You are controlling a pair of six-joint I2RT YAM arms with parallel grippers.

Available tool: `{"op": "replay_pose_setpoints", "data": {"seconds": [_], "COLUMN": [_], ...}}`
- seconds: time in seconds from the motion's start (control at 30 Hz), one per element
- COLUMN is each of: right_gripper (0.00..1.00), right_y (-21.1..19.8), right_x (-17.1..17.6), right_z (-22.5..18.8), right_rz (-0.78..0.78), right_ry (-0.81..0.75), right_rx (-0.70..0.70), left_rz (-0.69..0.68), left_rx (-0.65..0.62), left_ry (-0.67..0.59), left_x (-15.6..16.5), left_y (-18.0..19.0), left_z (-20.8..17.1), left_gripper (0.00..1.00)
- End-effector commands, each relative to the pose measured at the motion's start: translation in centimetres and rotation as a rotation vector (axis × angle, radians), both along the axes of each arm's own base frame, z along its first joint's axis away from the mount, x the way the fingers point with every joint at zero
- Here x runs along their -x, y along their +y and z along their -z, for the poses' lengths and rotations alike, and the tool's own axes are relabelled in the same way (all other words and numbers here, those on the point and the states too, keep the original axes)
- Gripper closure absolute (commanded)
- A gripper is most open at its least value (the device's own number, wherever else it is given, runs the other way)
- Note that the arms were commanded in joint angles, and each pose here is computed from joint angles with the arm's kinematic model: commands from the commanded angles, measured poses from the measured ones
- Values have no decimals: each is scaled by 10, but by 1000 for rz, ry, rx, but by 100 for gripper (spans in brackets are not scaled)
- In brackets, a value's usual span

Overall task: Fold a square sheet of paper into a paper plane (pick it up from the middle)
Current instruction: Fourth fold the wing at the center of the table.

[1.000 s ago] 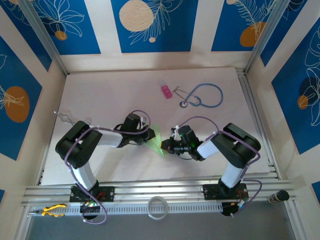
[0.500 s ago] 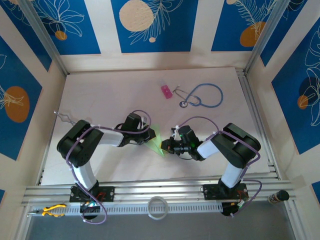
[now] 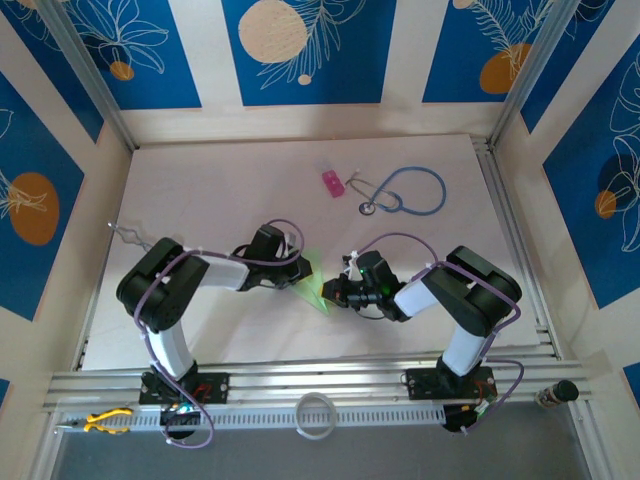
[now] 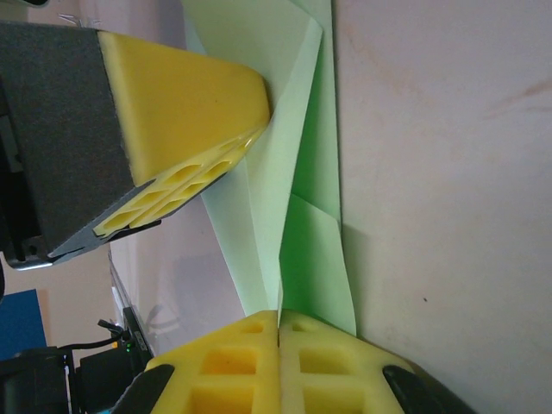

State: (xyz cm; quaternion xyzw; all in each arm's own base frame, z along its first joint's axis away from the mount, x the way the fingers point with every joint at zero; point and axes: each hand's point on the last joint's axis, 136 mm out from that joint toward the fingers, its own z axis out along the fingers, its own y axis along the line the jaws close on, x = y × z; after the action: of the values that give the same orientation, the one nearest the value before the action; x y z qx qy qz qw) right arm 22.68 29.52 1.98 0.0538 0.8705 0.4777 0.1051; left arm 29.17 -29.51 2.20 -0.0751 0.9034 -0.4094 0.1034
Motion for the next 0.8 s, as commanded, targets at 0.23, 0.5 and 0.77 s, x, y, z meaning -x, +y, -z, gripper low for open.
{"op": "replay_pose_setpoints", "data": {"seconds": [0.23, 0.5, 0.77], "right_gripper": [85, 79, 87], "right_y": [-9, -12, -17], "right_x": [24, 36, 47], "right_z": [5, 10, 22], "right_rz": [-73, -108, -135], "right_ry": [79, 85, 111], "right_rx": [97, 159, 231], "left_rz": [32, 32, 28], "left_rx": [-83, -82, -80], "left_ry": [68, 72, 69], "left_x": [16, 16, 16], "left_y": [8, 7, 7], "left_z": [25, 25, 24], "left_gripper": [91, 92, 91]}}
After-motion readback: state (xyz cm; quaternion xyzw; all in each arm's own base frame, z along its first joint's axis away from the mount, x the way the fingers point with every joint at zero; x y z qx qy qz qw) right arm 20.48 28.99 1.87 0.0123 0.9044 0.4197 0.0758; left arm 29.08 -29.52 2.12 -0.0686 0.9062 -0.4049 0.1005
